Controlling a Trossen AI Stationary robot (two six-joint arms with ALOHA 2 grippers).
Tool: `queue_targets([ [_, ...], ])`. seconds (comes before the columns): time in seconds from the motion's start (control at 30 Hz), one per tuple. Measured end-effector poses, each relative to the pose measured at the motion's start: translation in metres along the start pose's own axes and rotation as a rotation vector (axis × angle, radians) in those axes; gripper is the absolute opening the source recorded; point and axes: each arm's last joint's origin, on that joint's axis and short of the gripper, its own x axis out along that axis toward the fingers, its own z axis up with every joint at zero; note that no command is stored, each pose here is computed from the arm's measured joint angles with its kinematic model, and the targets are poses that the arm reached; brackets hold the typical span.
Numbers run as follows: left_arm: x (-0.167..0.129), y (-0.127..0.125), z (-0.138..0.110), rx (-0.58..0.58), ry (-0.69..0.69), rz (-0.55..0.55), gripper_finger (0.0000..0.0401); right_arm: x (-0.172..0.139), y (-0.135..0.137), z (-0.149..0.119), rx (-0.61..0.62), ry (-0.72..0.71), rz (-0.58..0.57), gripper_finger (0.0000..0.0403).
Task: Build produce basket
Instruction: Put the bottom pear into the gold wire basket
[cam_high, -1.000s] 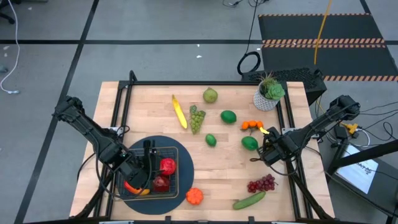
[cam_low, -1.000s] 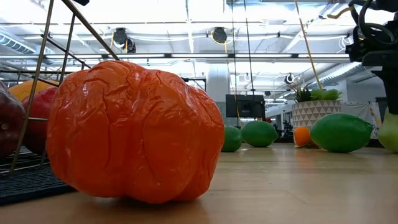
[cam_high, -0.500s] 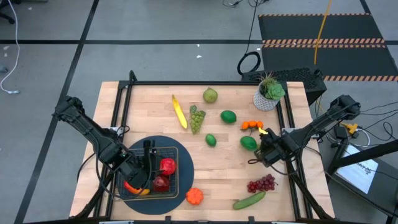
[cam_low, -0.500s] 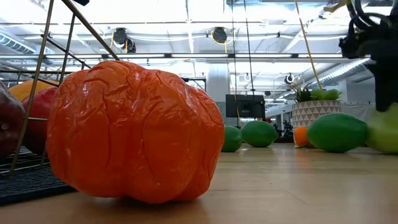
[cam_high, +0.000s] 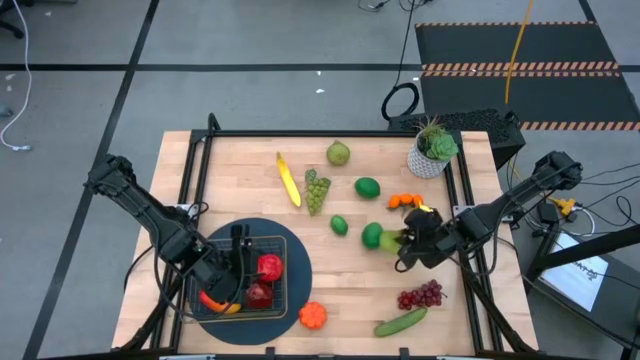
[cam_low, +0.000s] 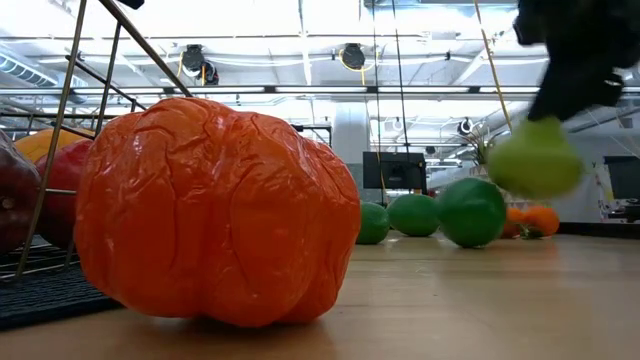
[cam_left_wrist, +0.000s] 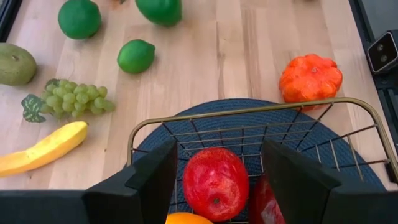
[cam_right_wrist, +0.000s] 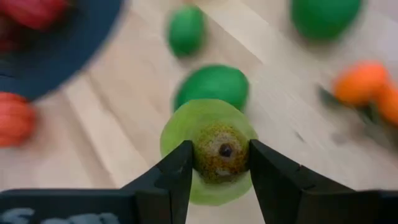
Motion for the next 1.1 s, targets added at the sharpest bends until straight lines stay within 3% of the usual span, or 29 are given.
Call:
queue_targets([
  [0.3, 0.003, 0.002, 0.007, -0.001, -0.045, -0.007, 0.0232, -0.004, 0.028, 0.023, -0.151, -0.214, 0.253, 0.0139],
  [0.57, 0.003, 0.000, 0.014, 0.027, -0.102, -0.028, 0.0232, -0.014, 0.044, 0.038, -0.272, -0.401, 0.383, 0.0139],
  [0.87, 0.003, 0.000, 0.013, 0.029, -0.102, -0.027, 0.0232, -0.021, 0.056, 0.048, -0.351, -0.557, 0.451, 0.0139],
  [1.1, 0.003, 0.000, 0.013, 0.028, -0.102, -0.026, 0.0232, -0.018, 0.060, 0.048, -0.416, -0.588, 0.441, 0.0139],
])
